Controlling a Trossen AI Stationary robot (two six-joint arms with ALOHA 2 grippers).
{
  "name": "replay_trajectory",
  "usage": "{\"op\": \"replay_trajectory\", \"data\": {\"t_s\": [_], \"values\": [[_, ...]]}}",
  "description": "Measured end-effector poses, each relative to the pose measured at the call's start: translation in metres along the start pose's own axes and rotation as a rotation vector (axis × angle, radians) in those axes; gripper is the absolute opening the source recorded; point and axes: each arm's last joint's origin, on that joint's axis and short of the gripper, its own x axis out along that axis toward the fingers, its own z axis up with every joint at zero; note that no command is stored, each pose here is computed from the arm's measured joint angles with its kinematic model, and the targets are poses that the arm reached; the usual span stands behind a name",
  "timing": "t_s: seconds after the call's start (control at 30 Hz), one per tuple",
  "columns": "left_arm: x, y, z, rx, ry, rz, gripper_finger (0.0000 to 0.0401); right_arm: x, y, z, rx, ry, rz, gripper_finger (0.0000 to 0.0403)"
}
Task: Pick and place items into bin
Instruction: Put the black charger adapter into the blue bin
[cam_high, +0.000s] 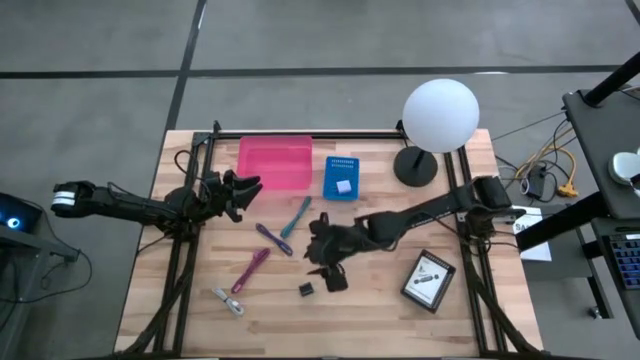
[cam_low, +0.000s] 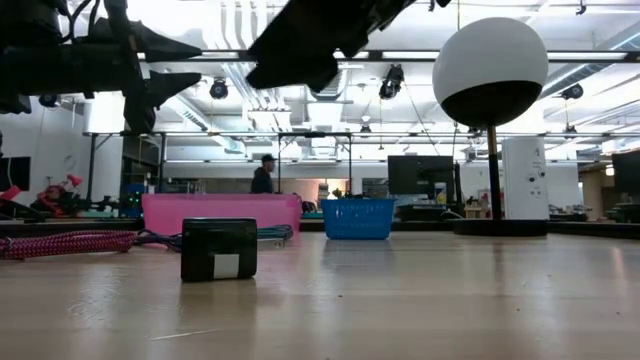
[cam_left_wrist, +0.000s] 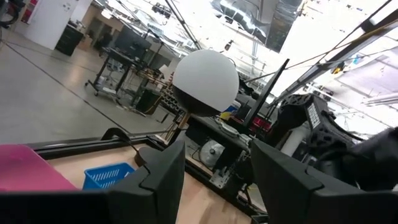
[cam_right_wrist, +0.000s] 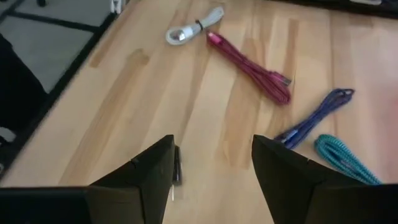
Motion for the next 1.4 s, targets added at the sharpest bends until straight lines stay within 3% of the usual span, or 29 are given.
{"op": "replay_trajectory", "data": {"t_s": [0.07, 0.23, 0.37, 0.63, 0.77, 0.87, 1.07, 1.27, 1.4], "values": [[0.0, 0.0, 0.0, 0.001, 0.006, -0.006, 0.0169, 0.005, 0.001, -0.004, 0.021, 0.02, -0.023, 0.0201], [0.0, -0.001, 0.0, 0.0, 0.013, -0.024, 0.0169, 0.0, -0.003, 0.001, 0.24, -0.021, -0.085, 0.0196], [0.0, -0.001, 0.0, -0.002, 0.017, -0.031, 0.0169, -0.018, -0.001, 0.014, 0.235, -0.099, -0.072, 0.0165], [-0.001, -0.003, -0.001, -0.004, 0.048, -0.106, 0.0169, -0.08, 0.006, 0.023, 0.205, -0.215, -0.051, 0.0065], [-0.001, -0.005, -0.001, -0.072, 0.07, -0.147, 0.0169, -0.133, 0.009, 0.038, 0.175, -0.515, -0.016, 0.0018], [-0.001, -0.005, 0.0, -0.129, 0.08, -0.166, 0.0169, -0.178, 0.013, 0.039, 0.101, -0.767, -0.007, 0.001], [-0.001, -0.007, 0.003, -0.154, 0.052, -0.186, 0.0169, -0.222, 0.013, -0.013, 0.132, -0.845, -0.089, 0.0008], [0.002, -0.006, 0.004, -0.094, 0.004, -0.101, 0.0169, -0.235, 0.009, -0.077, 0.234, -0.86, -0.17, 0.0008], [0.012, -0.013, 0.009, -0.089, -0.001, -0.104, 0.0169, -0.235, 0.005, -0.112, 0.277, -0.876, -0.25, 0.0008]]}}
